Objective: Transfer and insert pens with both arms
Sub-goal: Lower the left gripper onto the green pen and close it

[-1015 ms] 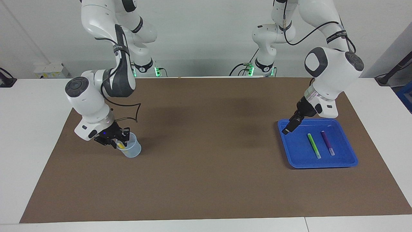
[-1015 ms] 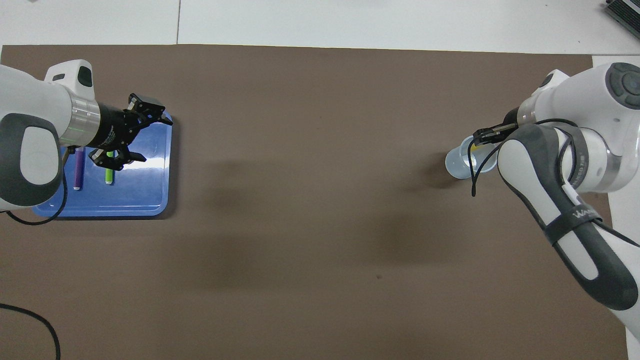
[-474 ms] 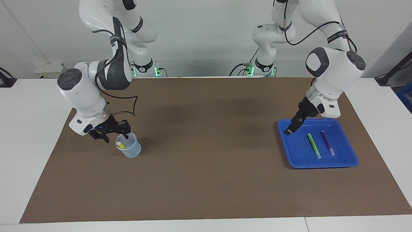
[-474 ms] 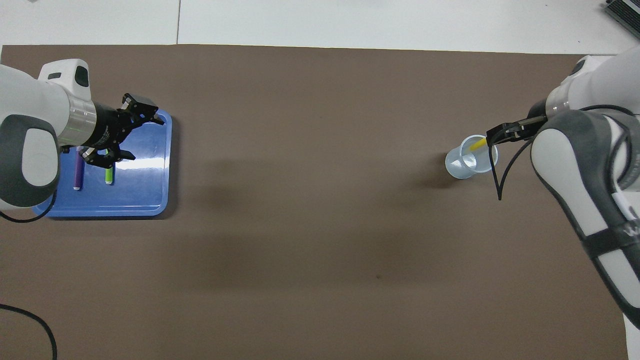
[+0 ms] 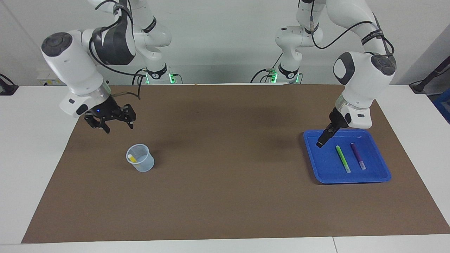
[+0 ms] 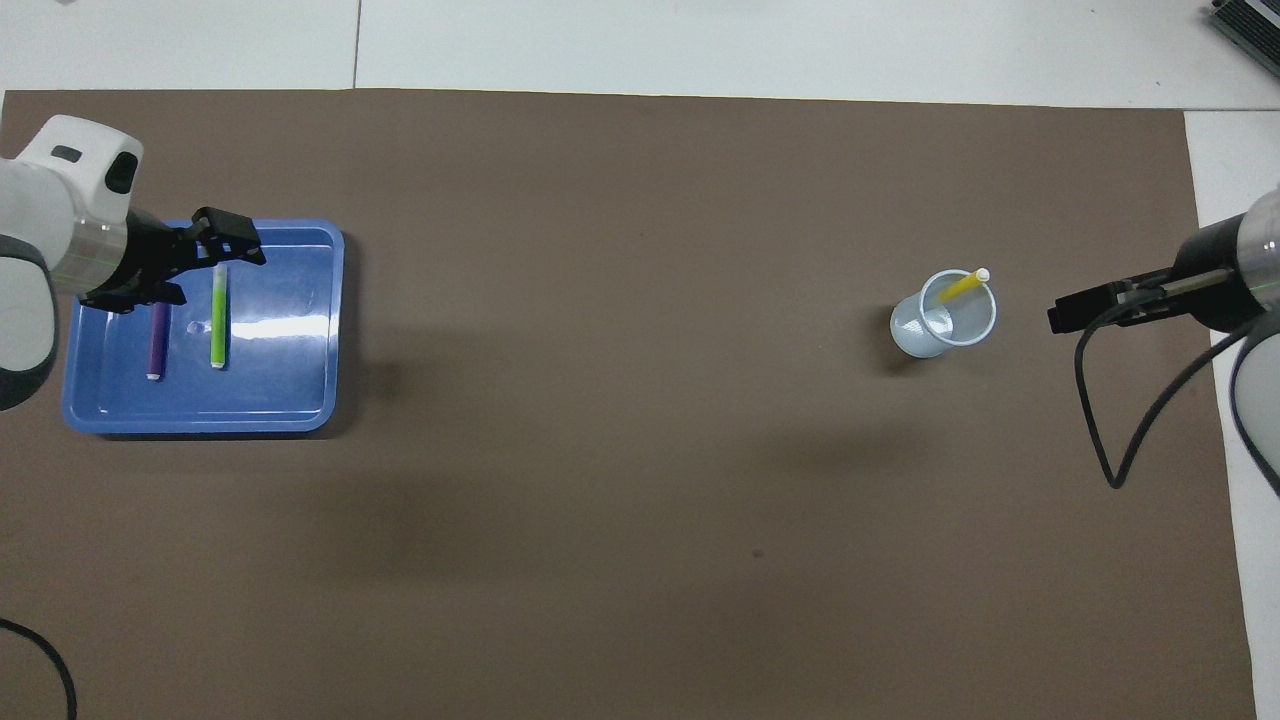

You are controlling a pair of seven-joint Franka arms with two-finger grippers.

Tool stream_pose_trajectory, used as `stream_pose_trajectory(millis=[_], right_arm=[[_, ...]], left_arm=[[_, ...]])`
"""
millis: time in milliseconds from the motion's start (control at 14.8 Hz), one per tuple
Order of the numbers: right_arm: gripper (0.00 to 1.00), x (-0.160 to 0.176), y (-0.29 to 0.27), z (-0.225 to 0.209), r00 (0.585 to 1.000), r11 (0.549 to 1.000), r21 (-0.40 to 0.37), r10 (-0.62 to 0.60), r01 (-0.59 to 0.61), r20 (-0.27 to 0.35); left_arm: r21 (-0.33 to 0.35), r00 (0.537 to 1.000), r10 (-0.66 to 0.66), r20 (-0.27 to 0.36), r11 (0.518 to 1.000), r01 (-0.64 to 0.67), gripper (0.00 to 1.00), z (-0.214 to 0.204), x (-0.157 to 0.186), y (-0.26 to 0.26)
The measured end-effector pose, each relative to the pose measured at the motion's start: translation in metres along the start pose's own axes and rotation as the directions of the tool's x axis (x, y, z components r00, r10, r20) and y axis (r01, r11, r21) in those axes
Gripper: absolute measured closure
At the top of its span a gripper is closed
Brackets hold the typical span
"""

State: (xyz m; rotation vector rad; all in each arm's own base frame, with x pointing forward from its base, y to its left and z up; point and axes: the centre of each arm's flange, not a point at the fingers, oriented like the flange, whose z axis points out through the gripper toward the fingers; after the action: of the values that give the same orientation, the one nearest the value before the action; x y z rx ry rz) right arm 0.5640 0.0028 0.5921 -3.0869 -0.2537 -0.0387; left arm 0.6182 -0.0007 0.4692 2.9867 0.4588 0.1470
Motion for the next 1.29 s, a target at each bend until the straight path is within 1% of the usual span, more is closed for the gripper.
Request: stream_pose_trajectory(millis=[68,135,203,338,541,880,1015,1285], right_arm=[[0.04,-0.003,-0.001,-0.001,1.0,1.0,0.001,0.0,0.0,0.008],[0.0,-0.004,-0.001,0.001,1.0,1.0,0.004,0.001,-0.001,0.023],[0.0,-0.005,-0.001,0.003,0.999,1.0,0.006,0.002,-0.002,0.036],[0.0,-0.006,0.0,0.006,0.999,1.0,0.008,0.004,-0.004,0.045],[0.0,-0.006,0.0,0.007,0.999,1.0,0.008,0.005,-0.006,0.048],[0.0,-0.006,0.0,0.009,0.999,1.0,0.008,0.009,-0.009,0.051],[0.0,-0.006,0.0,0.009,0.999,1.0,0.009,0.009,-0.009,0.052],[0.0,-0.007,0.0,0.011,0.998,1.0,0.009,0.009,-0.01,0.056]], left_arm=[[0.002,0.998,0.059,-0.009,0.998,-0.059,0.0,-0.002,0.006,-0.018],[0.004,0.994,0.102,-0.024,0.995,-0.102,0.0,-0.002,0.011,-0.033],[0.007,0.99,0.134,-0.036,0.991,-0.134,0.0,-0.001,0.014,-0.042],[0.032,0.979,0.198,-0.049,0.98,-0.197,0.0,0.006,0.017,-0.048],[0.057,0.959,0.281,-0.036,0.959,-0.279,0.0,0.032,0.022,-0.046],[0.098,0.938,0.346,-0.015,0.934,-0.343,0.0,0.089,0.033,-0.052],[0.101,0.936,0.351,-0.017,0.932,-0.347,0.0,0.103,0.036,-0.057],[0.101,0.938,0.347,0.0,0.933,-0.345,0.0,0.122,0.033,-0.074]])
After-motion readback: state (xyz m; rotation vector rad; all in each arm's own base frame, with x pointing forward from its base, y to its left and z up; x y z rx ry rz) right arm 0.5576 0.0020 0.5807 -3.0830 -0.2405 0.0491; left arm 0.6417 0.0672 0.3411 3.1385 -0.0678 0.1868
